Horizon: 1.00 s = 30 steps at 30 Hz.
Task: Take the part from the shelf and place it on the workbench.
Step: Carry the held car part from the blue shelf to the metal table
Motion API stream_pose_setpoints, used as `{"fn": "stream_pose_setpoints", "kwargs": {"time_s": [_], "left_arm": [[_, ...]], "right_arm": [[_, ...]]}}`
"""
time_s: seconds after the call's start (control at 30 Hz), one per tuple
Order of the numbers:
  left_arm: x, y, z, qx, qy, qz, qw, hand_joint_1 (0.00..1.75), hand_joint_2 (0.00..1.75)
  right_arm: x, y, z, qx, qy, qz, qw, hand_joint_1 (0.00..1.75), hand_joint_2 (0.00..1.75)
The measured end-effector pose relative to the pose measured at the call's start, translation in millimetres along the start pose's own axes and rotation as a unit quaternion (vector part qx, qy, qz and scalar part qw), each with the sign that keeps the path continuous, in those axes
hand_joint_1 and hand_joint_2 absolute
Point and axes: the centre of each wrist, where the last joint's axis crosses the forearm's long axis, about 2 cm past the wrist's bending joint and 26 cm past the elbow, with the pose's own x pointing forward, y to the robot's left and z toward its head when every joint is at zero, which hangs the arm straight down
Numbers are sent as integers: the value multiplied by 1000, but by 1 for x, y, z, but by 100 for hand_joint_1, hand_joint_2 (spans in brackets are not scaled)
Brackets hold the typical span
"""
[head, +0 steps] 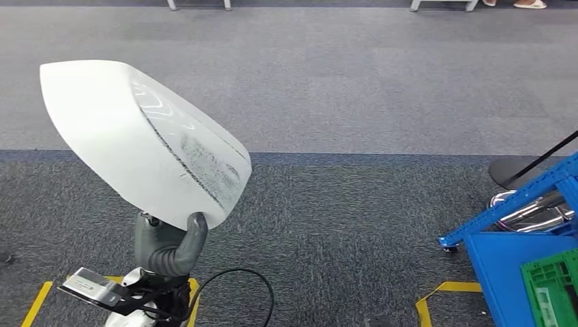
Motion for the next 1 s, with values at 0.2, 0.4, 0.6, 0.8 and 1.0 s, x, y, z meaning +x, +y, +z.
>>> {"fn": "stream_pose_setpoints", "kwargs": {"time_s": [0.2,0.4,0.6,0.8,1.0], "left_arm": [[0,0,0,-10,-1,1,1000,175,175],[0,0,1,-9,0,0,1000,175,175],[0,0,1,-8,-1,-1,1000,175,175],[0,0,0,-8,-1,-2,1000,175,175],[0,0,0,-7,-2,-2,1000,175,175]], "right_arm": [[-2,0,1,0,4,1,1000,0,175],[-1,1,0,0,1,4,1000,0,175],[-1,2,1,1,1,5,1000,0,175],[0,2,1,2,-2,7,1000,0,175],[2,2,0,2,-6,8,1000,0,175]]}}
